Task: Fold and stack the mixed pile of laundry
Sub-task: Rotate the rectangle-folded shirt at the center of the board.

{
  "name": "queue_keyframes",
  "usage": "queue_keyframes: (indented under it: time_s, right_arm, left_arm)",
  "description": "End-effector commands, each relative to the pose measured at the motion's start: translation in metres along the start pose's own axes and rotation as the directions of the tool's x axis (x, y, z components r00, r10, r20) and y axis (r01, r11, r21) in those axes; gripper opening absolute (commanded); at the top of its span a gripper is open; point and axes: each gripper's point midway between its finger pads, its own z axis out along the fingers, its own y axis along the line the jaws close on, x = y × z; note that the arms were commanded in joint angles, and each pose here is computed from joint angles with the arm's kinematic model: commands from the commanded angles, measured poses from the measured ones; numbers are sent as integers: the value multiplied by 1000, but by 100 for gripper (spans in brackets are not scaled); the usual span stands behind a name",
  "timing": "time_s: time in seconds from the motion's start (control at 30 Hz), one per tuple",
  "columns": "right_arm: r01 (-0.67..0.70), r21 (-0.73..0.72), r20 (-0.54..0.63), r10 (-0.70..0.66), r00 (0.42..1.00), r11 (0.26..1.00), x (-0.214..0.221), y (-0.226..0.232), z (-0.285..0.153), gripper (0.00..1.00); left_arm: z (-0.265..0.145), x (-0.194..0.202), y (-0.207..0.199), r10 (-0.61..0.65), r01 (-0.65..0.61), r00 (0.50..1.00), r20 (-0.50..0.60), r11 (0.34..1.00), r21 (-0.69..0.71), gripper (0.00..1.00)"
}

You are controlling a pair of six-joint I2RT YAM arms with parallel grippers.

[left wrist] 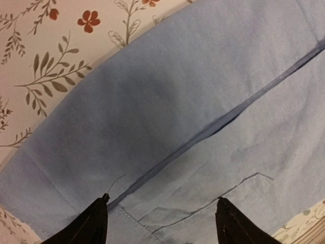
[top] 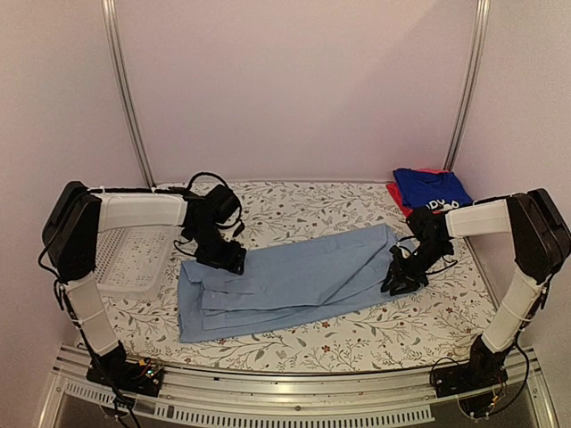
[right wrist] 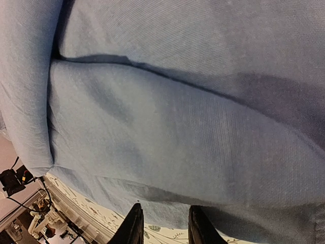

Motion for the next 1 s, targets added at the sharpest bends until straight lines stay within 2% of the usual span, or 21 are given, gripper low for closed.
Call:
queue_keyframes:
  time_s: [0.0,0.37,0.6,0.83,0.97]
  right_arm:
    - [27,17,9,-27,1000,999,-8,-6,9,31]
    - [37,18,1,-37,999,999,-6,-7,10,31]
    - [41,20,4,-41,999,999,-6,-7,10,31]
    - [35,23,4,-35,999,999,-4,-10,11,31]
    - [30,27,4,-30,1000,999,-4,-10,11,31]
  left_arm:
    - [-18,21,32,-50,50,998,-43,999,6,73]
    - [8,46,57,-91,87,981,-174,996,-28,74]
    - [-1,52,51,-67,75,980,-187,996,39,45]
    - [-16,50,56,-99,107,984,-149,993,42,0]
    - [-17,52,72,-139,138,980,-141,990,-16,0]
